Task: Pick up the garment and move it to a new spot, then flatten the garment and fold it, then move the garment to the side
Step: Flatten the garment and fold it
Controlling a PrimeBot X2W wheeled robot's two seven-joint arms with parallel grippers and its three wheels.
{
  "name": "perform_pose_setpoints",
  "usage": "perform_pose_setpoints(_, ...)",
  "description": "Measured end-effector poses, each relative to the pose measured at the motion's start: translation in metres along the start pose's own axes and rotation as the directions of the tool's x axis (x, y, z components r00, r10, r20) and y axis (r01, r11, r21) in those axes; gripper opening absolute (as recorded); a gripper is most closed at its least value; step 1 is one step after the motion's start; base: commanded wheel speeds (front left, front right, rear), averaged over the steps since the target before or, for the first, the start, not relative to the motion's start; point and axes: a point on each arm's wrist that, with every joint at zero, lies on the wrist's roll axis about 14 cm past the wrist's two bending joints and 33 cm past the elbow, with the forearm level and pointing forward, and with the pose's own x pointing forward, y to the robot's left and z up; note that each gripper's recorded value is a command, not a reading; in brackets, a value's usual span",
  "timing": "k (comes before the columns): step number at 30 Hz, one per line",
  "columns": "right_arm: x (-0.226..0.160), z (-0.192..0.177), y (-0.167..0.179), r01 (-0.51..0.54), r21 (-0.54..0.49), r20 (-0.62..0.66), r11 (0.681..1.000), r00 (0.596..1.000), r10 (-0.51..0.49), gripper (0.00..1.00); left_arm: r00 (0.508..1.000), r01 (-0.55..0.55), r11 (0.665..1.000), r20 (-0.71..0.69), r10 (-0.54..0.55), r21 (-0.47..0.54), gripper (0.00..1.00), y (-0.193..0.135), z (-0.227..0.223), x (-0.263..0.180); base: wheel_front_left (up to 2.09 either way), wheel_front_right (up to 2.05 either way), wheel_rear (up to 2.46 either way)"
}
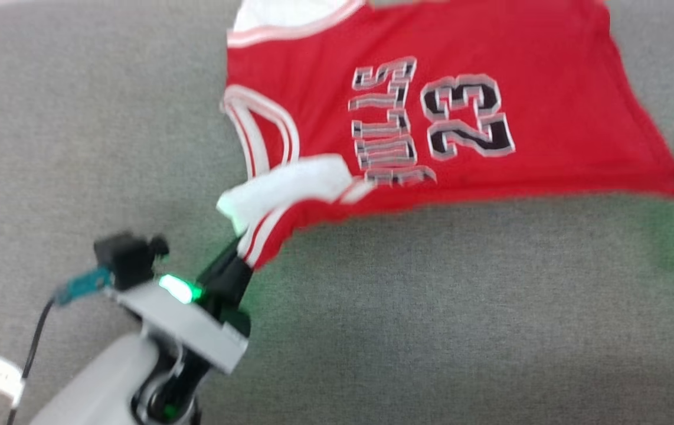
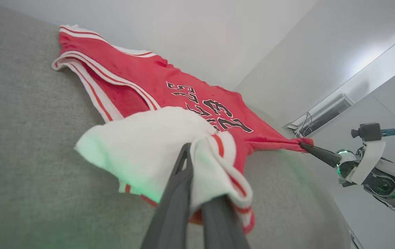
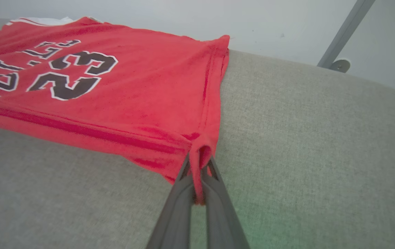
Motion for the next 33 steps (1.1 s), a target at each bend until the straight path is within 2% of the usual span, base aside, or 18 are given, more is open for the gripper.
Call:
perform_pose_setpoints(10, -0.075, -0.044, 0.026, -0.063, 0.05, -0.165, 0.997, 0.984, 0.07, 0.0, 0.999, -0.017, 0.999, -0.049, 0.019, 0.038, 0.0, -0.01, -0.019, -0.063, 0.0, 0.0, 0.0)
perform_pose_setpoints(16, -0.109, -0.06, 0.033, -0.039, 0.069, -0.213, 0.997, 0.976, 0.053, 0.0, 0.991, 0.007, 1.0, -0.131, -0.003, 0.028, 0.0, -0.021, -0.047, -0.086, 0.0, 0.0, 0.0)
perform_pose_setpoints(24, -0.105, -0.028, 0.05, -0.03, 0.061, -0.122, 0.998, 0.992, 0.037, 0.0, 0.996, 0.07, 0.995, -0.067, -0.065, 0.071, 0.0, -0.034, -0.019, -0.068, 0.0, 0.0, 0.0)
perform_pose_setpoints(29, -0.083, 0.005, 0.048, -0.022, 0.058, -0.039, 0.998, 0.999, 0.024, 0.0, 0.995, 0.098, 0.989, -0.022, -0.097, 0.108, 0.0, -0.036, 0.007, -0.039, 0.0, 0.0, 0.0)
perform_pose_setpoints(33, -0.06, 0.014, 0.039, 0.002, 0.044, -0.032, 0.999, 0.999, 0.0, 0.0, 0.995, 0.099, 0.987, -0.003, -0.099, 0.125, 0.0, -0.031, 0.021, -0.014, 0.0, 0.0, 0.0)
